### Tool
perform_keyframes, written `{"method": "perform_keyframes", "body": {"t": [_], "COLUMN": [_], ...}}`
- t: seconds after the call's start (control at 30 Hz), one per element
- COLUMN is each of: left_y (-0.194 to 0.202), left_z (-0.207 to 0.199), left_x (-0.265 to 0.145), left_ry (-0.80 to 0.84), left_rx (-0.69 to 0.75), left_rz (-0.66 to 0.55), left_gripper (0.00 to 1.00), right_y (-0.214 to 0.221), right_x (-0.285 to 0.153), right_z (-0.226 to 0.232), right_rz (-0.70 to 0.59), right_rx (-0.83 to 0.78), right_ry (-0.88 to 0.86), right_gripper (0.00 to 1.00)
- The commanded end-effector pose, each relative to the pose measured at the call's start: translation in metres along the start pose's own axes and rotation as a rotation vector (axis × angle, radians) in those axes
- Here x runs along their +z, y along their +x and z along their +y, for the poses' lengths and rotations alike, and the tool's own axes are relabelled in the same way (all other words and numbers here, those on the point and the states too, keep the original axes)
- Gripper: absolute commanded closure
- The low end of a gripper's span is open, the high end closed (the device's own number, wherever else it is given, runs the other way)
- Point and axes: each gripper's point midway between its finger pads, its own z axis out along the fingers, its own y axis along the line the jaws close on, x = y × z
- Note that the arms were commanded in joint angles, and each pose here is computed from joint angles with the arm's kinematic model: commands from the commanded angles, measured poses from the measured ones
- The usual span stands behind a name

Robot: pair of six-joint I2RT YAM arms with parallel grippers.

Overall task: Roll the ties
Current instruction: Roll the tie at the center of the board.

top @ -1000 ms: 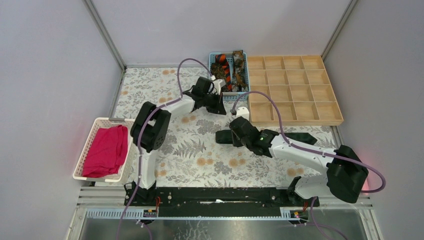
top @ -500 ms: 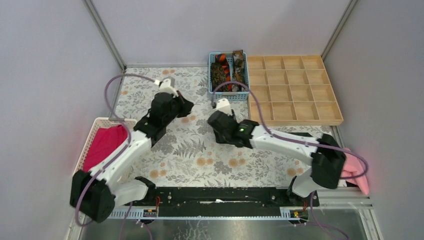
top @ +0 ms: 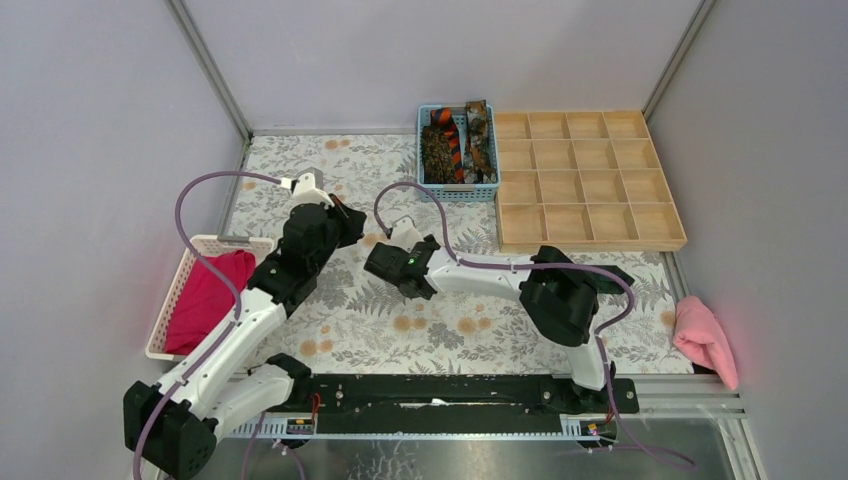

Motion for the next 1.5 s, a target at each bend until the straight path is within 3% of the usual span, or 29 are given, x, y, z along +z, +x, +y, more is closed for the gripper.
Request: {"method": "perform_keyframes", "body": {"t": [0.0,0.17,0.77,1.27,1.47], "left_y": [0.006,0.008,0.013,0.018,0.015], "left_z": [0.01,0.011,0.017,0.015,0.019], "left_x": [0.004,0.007,0.015,0.02,0.016], "left_ry": [-0.035,-0.04,-0.062,-0.045,-0.058], "left_rx": [0.026,0.044,0.066,0.078,0.082], "left_rz": [0.006,0.016,0.029,0.043,0.029], "left_gripper": [1.0,1.0,1.0,1.0,1.0], "right_y": [-0.006,0.003,0.041,0.059,0.033], "right_x": [-0.003,0.009,0.053,0.073,0.048], "right_z": [-0.013,-0.008,0.0,-0.001,0.023], "right_rz": [-0.007,0.019,0.199,0.296,0.232], "right_rx": [0.008,-0.004,0.072,0.159,0.263], "right_ry": [0.076,0.082,-0.02,-0.086,-0.279], "right_gripper": [0.35,0.29,0.31,0.66,0.71]}}
